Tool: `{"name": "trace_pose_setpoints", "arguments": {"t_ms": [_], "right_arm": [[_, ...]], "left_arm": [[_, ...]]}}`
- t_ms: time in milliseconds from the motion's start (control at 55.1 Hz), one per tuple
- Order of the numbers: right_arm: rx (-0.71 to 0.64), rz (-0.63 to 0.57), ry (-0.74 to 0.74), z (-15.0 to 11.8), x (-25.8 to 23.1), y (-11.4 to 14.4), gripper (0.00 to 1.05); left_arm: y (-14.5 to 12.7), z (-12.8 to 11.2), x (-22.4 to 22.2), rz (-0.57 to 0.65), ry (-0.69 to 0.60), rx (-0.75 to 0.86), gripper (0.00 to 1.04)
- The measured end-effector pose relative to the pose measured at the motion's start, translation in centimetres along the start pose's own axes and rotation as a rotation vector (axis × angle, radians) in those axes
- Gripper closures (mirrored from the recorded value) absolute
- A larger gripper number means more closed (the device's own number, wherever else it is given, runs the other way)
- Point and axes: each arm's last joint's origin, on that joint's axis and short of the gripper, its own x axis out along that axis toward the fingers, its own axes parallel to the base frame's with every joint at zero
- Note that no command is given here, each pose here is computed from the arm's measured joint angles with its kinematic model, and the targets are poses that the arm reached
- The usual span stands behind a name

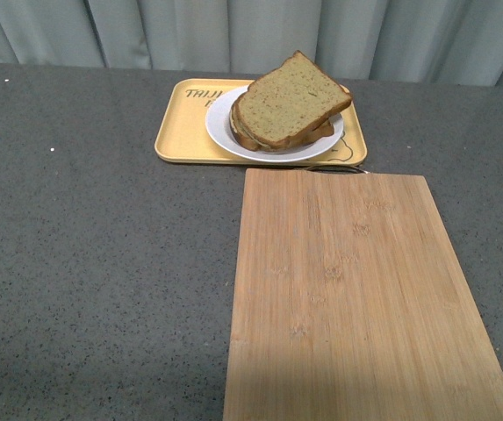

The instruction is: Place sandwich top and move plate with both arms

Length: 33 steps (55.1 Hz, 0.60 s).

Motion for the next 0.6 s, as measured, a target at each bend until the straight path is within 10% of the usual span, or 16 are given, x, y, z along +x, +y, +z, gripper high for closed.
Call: {"name": "trace_pose_setpoints", "arguments": {"t_ms": [599], "right_arm": [[0.0, 0.0, 0.0, 0.0, 0.0, 0.0, 0.09]], "left_arm": [[0.0, 0.1, -1.4, 0.0, -0.003, 0.0, 1.01]]}}
